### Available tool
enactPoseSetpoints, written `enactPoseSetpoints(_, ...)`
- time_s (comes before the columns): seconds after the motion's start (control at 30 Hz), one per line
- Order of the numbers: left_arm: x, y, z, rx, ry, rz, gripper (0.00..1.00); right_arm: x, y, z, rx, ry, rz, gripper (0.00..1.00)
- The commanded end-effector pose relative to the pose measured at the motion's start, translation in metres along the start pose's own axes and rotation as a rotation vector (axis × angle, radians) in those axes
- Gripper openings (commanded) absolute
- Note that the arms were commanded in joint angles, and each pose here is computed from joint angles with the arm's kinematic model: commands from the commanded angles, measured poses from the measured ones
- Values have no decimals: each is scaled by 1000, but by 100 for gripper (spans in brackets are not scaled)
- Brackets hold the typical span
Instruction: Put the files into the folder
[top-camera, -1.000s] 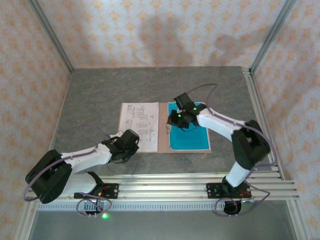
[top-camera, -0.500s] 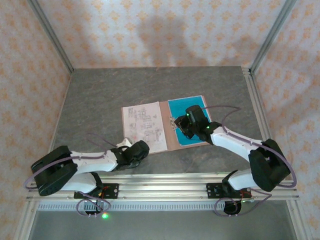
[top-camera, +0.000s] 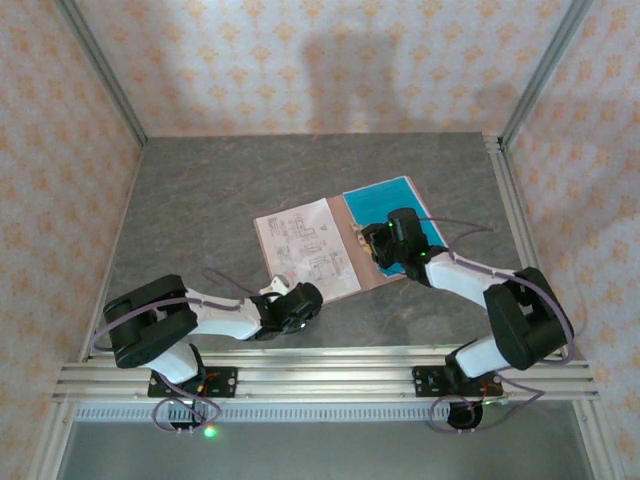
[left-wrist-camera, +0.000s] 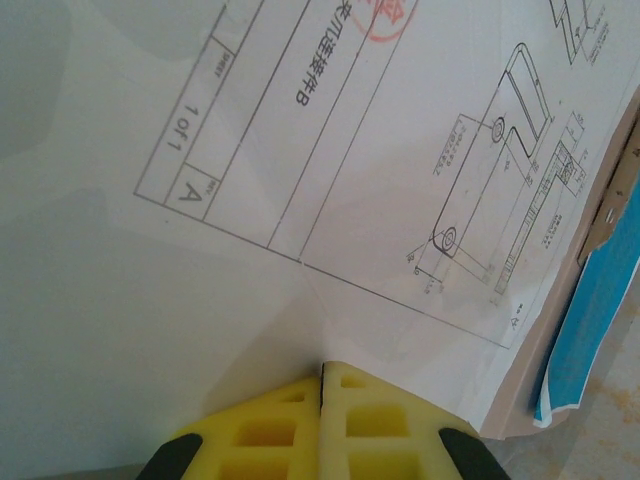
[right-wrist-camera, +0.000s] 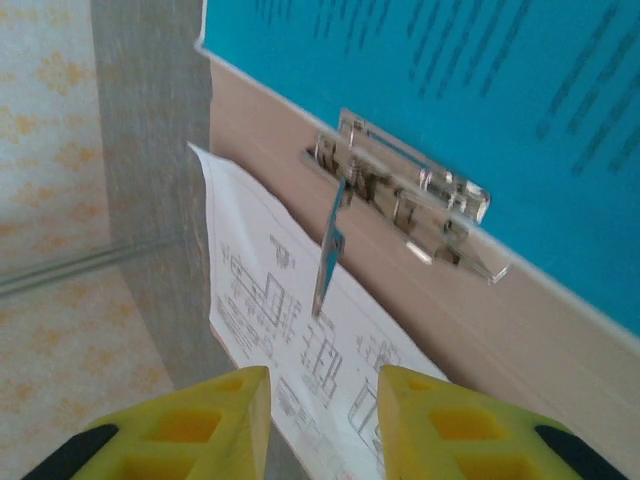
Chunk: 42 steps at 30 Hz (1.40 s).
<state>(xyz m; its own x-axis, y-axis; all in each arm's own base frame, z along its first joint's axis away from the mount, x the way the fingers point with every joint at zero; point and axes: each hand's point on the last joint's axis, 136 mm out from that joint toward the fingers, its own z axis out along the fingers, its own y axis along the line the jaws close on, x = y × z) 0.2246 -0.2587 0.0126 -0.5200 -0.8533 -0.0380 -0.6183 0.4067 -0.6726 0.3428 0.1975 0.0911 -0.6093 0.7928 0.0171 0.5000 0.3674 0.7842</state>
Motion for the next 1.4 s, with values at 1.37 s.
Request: enactPoseSetpoints(1.37, -19, 64, -3, -216, -67, 37, 0, -17, -38, 23, 33, 36, 75, 0)
